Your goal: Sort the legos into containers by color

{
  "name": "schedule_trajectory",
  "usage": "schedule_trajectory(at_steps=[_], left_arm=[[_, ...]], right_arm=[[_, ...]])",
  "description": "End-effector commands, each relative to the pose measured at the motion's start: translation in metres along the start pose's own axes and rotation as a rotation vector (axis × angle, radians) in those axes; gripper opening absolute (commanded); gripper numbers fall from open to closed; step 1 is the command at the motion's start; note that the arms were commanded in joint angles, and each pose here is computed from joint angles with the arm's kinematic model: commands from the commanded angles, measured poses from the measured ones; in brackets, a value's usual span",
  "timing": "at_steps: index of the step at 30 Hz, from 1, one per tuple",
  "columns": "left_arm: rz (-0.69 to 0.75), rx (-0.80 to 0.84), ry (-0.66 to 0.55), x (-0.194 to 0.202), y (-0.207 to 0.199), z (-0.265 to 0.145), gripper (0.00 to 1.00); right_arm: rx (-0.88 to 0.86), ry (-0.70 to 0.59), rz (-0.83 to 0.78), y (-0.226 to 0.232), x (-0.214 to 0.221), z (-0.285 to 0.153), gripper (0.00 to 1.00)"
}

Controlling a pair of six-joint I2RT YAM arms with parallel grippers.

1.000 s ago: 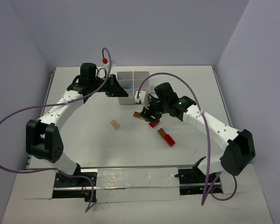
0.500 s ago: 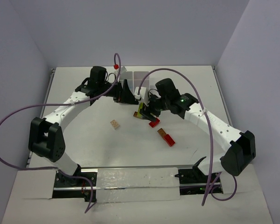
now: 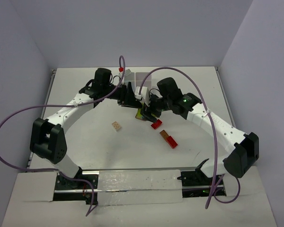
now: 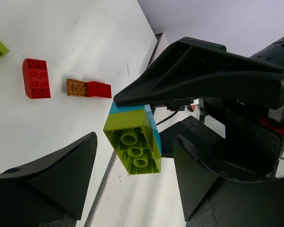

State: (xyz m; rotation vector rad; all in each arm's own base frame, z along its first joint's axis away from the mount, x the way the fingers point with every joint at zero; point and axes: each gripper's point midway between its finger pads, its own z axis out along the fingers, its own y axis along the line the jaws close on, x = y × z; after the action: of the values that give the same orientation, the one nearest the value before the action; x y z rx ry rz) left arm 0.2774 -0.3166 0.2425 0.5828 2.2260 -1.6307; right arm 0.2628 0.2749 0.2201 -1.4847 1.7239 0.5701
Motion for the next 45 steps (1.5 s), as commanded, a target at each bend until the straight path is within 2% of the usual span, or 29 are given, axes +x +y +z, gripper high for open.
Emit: schedule_trajectory(at_steps=[1, 4, 10, 14, 18, 19, 22, 26, 27, 39, 45], left_arm=[[0.004, 0.065, -0.005, -0.012, -0.016, 0.003, 0.68], [-0.021, 0.091, 0.007, -0.011, -0.017, 0.004, 0.62], [-0.048, 0.102, 0.019, -0.009, -0.016, 0.008, 0.62], [-0.053, 0.1, 0.021, -0.009, -0.015, 0.009, 0.58], [-0.061, 0.098, 0.022, -0.008, -0.013, 0.009, 0.48], [-0.064, 0.098, 0.025, -0.007, -0.012, 0.009, 0.43], [-0.07, 0.1, 0.029, -0.006, -0.012, 0.009, 0.37], [-0.078, 0.11, 0.041, -0.003, -0.011, 0.009, 0.17], [-0.084, 0.113, 0.043, -0.002, -0.011, 0.009, 0.02], [-0.018, 0.079, -0.107, -0.04, 0.0, -0.038, 0.0], [0.027, 0.042, -0.134, -0.047, 0.007, -0.05, 0.0]], right_arm=[[0.024, -0.05, -0.026, -0.004, -0.024, -0.007, 0.19], [0.037, -0.052, -0.026, -0.007, -0.026, -0.007, 0.17], [0.04, -0.054, -0.032, -0.007, -0.028, -0.007, 0.17], [0.042, -0.051, -0.033, -0.007, -0.027, -0.007, 0.17], [0.045, -0.053, -0.034, -0.007, -0.027, -0.007, 0.16], [0.046, -0.053, -0.033, -0.008, -0.027, -0.007, 0.16], [0.049, -0.054, -0.033, -0.008, -0.028, -0.007, 0.16], [0.054, -0.055, -0.032, -0.01, -0.029, -0.007, 0.15], [0.055, -0.053, -0.031, -0.009, -0.028, -0.007, 0.14], [0.069, -0.009, -0.017, -0.007, -0.004, -0.008, 0.13], [0.079, 0.0, -0.006, -0.011, 0.002, -0.011, 0.12]])
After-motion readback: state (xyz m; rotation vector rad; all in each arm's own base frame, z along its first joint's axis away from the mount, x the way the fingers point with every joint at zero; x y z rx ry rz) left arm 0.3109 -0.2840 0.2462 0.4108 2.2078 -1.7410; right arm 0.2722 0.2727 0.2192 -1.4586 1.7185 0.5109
